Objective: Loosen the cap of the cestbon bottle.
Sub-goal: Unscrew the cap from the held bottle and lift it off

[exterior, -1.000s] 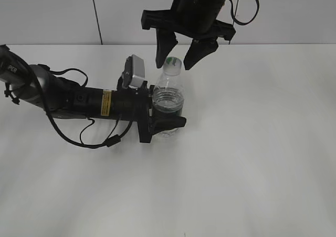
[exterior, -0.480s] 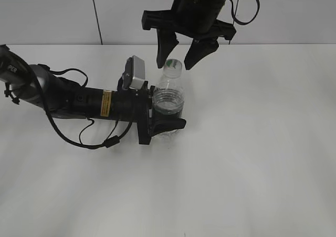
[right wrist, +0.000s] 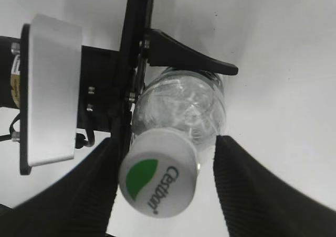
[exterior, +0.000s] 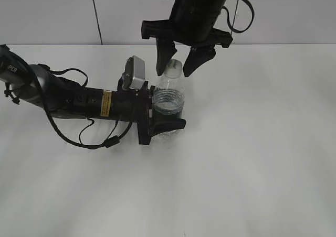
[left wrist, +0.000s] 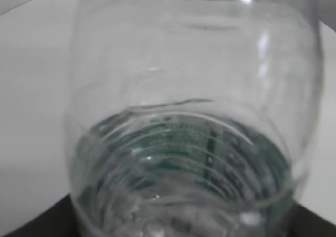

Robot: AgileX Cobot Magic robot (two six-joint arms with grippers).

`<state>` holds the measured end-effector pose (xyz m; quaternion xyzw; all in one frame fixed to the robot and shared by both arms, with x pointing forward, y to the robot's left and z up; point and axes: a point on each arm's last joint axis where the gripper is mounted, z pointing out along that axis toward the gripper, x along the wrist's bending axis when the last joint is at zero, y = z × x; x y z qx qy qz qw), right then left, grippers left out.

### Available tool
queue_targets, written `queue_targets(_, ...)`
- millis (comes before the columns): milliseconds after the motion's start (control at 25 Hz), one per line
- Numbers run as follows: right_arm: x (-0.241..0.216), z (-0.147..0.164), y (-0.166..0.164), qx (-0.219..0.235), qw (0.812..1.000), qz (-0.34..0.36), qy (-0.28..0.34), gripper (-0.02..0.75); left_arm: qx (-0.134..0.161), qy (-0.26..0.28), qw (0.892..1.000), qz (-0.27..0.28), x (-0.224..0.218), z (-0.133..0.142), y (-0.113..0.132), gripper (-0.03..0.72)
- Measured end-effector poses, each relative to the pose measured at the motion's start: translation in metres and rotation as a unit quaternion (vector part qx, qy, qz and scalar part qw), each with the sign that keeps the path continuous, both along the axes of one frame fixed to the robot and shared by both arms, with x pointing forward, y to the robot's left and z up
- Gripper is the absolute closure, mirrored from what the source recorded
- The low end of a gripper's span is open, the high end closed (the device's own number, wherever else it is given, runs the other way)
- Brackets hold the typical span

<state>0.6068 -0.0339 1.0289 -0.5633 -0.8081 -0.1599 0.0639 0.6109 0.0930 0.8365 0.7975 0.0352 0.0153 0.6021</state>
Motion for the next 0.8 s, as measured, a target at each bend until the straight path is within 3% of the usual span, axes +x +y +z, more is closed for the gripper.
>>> queue_targets(800, -0.0001, 0.0006, -0.0001, 0.0, 1.0, 0.0, -0.001, 0.299, 0.002, 0.0, 1.0, 0.001, 0.0002, -0.0003, 0.0001, 0.276)
